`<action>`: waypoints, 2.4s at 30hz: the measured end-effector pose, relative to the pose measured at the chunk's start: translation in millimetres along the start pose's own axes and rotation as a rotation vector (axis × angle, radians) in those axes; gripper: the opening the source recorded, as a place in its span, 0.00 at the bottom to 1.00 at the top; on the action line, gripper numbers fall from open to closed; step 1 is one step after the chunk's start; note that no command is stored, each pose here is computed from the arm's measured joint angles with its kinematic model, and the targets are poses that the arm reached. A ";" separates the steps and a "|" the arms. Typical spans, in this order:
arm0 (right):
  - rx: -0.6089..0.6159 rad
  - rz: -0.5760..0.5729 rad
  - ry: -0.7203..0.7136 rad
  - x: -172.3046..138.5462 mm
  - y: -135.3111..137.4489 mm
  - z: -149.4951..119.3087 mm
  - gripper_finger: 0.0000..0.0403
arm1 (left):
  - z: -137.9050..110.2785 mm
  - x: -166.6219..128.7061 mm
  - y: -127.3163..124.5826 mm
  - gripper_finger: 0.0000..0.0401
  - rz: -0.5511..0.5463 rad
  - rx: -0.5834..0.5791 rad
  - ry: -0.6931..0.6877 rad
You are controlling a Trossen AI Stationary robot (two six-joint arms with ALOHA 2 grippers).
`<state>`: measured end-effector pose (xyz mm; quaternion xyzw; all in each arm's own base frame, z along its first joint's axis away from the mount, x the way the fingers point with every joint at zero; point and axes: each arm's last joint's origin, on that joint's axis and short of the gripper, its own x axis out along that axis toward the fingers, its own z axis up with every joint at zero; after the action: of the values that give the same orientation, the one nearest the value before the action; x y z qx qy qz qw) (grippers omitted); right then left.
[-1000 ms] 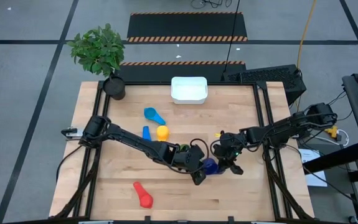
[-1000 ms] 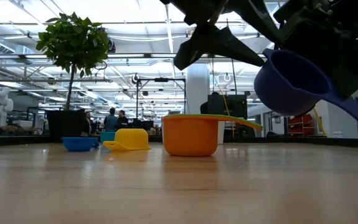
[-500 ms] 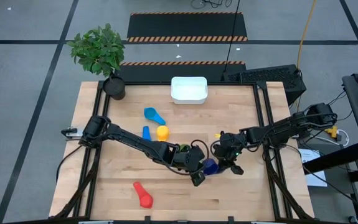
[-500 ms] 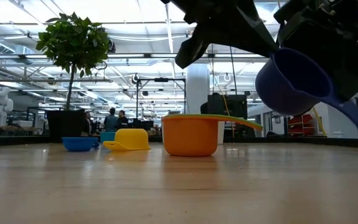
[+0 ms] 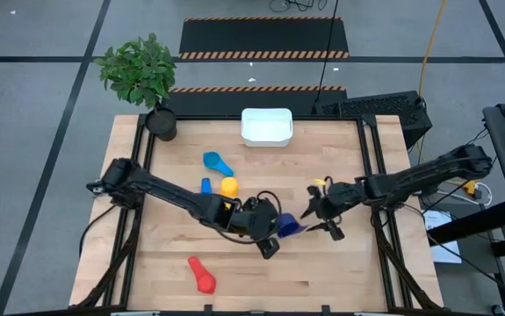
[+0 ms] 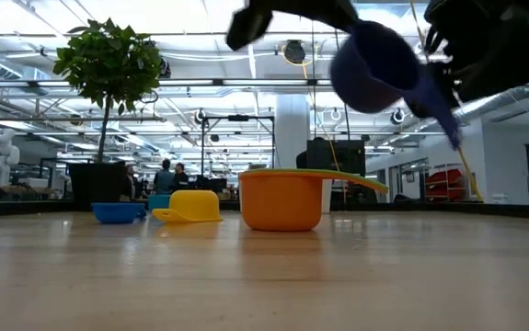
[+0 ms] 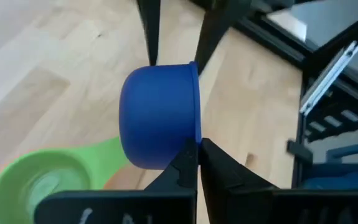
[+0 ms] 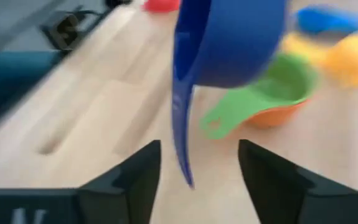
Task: Nest measuring cups in basket
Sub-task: Stack the dark blue measuring cup on top of the green measuring cup
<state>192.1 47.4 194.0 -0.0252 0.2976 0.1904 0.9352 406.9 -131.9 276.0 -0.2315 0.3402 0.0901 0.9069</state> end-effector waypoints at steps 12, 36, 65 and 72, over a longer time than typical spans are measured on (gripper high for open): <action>-0.733 -0.348 0.013 -22.2 36.8 -9.4 0.60 | 17.5 -56.7 -2.8 0.01 0.000 -0.045 -0.100; -1.463 -0.992 -0.052 -38.1 122.9 23.1 0.58 | 9.1 -60.0 -52.1 0.01 -0.197 -0.117 -0.352; -2.094 -1.192 -0.020 -29.7 125.6 36.0 0.47 | 9.1 -112.0 -62.9 0.01 -0.231 -0.134 -0.432; -2.163 -1.182 -0.078 -27.9 127.8 35.4 0.45 | 14.5 -108.7 -57.3 0.01 -0.215 -0.149 -0.435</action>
<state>143.1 161.9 247.3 -0.9112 -0.0981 -0.1127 0.3839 351.9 -175.8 377.7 -0.3075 0.1028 0.0658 0.9437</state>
